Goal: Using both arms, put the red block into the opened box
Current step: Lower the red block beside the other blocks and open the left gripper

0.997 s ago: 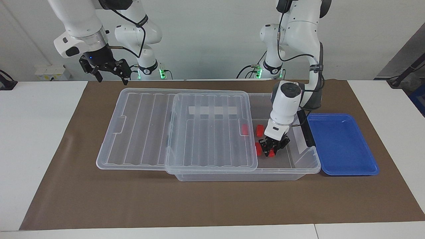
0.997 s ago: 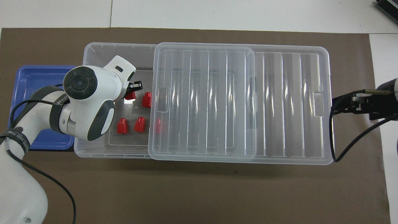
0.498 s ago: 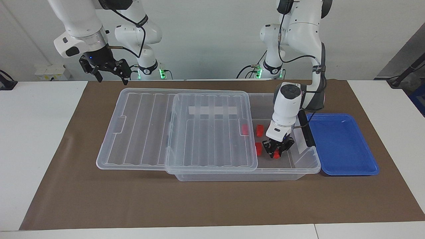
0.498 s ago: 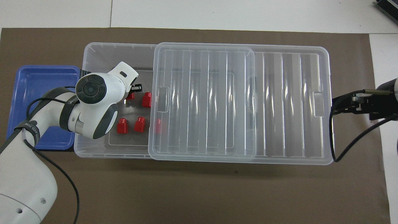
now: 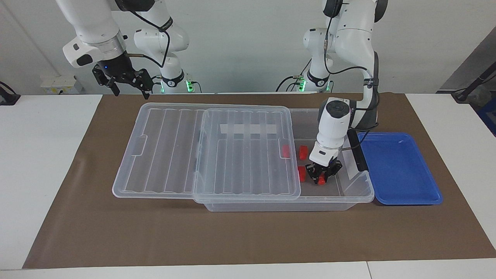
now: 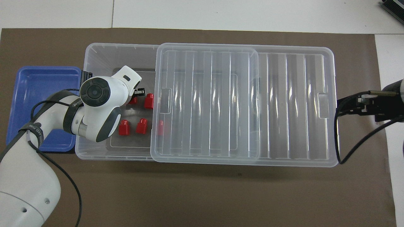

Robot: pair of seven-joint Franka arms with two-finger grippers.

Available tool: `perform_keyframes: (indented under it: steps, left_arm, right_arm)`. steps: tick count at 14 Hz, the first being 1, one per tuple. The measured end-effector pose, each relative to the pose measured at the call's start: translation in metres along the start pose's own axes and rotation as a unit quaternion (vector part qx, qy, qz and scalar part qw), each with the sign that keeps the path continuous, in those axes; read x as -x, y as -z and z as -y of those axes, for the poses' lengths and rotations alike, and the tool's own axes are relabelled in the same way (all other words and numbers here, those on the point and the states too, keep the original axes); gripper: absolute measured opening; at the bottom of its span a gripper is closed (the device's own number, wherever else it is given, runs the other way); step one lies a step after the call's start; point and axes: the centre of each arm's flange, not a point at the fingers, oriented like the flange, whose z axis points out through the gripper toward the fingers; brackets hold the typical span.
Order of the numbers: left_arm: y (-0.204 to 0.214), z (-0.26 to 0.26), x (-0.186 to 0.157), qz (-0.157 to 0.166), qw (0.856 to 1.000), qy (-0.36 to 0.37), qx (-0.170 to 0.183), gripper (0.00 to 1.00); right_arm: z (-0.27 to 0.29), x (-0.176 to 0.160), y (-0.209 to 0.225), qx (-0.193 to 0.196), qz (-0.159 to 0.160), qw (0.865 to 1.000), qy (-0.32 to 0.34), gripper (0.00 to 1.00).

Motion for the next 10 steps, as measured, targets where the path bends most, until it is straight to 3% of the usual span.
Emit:
perform_keyframes:
  steps: [3, 5, 9, 10]
  left_arm:
    - [0.0004, -0.0001, -0.0003, -0.001, 1.0, 0.0, 0.0, 0.34]
    - [-0.001, 0.0, 0.0005, 0.001, 1.0, 0.0, 0.0, 0.5]
    - [-0.0015, 0.0015, 0.0002, 0.006, 1.0, 0.001, -0.004, 0.94]
    - [0.0003, 0.0029, -0.0019, 0.008, 1.0, 0.003, -0.006, 0.96]
  right_arm:
    - [0.0, 0.0, 0.0, 0.0, 0.0, 1.0, 0.0, 1.0]
    - [0.0, 0.0, 0.0, 0.0, 0.0, 1.0, 0.0, 1.0]
    - [0.0, 0.0, 0.0001, 0.0, 0.0, 1.0, 0.0, 1.0]
    - [0.0, 0.0, 0.0001, 0.0, 0.0, 1.0, 0.0, 1.0]
